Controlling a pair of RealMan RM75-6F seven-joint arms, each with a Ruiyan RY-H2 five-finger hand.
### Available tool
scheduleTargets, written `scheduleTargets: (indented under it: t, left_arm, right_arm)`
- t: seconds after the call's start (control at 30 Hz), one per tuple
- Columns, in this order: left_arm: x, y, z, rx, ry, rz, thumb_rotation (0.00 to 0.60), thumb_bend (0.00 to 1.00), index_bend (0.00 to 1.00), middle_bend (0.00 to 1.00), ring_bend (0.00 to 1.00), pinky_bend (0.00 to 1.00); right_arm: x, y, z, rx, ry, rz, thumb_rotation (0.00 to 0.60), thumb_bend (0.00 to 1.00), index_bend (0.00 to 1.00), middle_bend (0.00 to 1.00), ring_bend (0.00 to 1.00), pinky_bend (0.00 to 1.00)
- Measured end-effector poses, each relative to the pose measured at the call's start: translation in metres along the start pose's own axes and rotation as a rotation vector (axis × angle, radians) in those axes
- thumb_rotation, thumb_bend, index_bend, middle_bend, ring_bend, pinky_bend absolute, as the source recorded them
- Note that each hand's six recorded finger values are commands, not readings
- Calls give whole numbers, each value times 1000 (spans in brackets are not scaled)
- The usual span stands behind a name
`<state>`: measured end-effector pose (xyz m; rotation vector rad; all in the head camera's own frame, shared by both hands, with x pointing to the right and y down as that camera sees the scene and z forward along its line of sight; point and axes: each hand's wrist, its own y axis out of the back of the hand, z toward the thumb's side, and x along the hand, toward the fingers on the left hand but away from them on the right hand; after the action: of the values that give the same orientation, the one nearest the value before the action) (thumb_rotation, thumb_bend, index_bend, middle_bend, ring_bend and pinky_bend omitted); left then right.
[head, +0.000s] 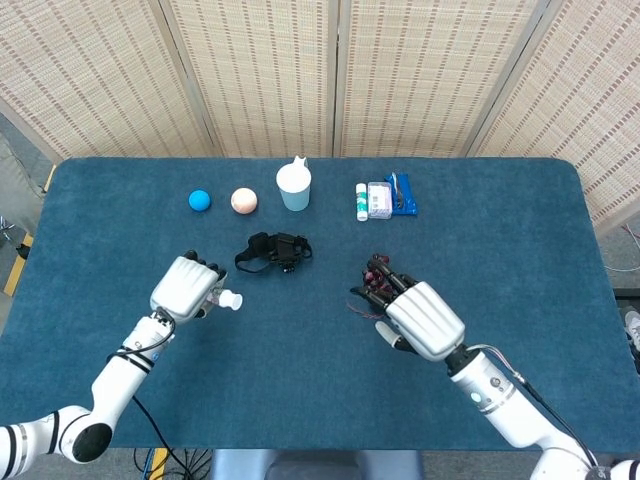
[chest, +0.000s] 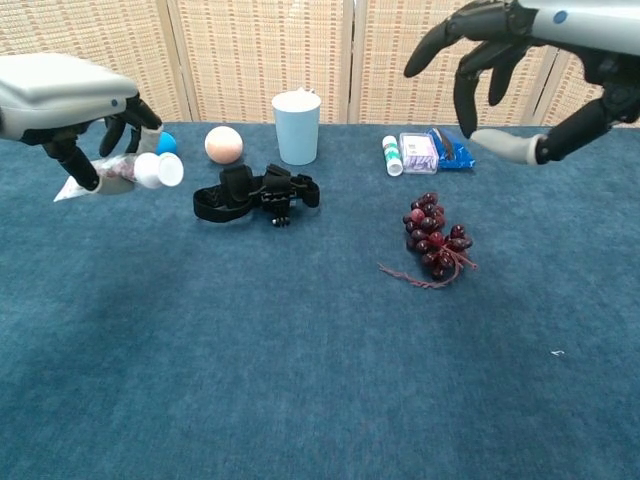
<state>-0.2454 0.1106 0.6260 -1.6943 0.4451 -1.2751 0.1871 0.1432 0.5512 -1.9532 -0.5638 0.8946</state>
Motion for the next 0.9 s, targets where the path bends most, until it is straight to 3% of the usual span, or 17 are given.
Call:
scheduleTargets:
  t: [0.27, 0.37, 0.5, 0.7, 0.77, 0.9]
  left_arm:
    - [15, 10, 10, -16, 2, -19, 600, 366, 568, 727, 533, 314]
    - [18, 12, 12, -13, 7, -21, 600, 366, 569, 727, 533, 314]
    - [23, 14, 11, -17, 18, -24, 600, 366, 569, 726, 533, 314]
    - [27, 15, 8, -21, 36, -28, 600, 366, 569, 726, 533, 314]
    - [28, 15, 6, -25, 43, -32, 600, 366, 569, 726, 533, 314]
    - [29, 15, 4, -35, 56, -40, 600, 365, 570, 726, 533, 314]
  right_arm:
    - [-22, -6, 10, 20, 19, 39, 600, 383, 228, 687, 501, 495]
    - [-28, -8, 11, 67, 20, 45, 600, 384, 280, 675, 504, 497]
    - [-38, -13, 14, 117, 13, 56, 600, 384, 338, 546, 418, 435]
    - [-52, -22, 22, 132, 12, 69, 600, 384, 340, 205, 107, 193]
    - [-55, -24, 25, 124, 14, 69, 600, 384, 340, 140, 34, 125]
    - [-60, -26, 30, 102, 25, 58, 600, 384, 340, 63, 0, 35]
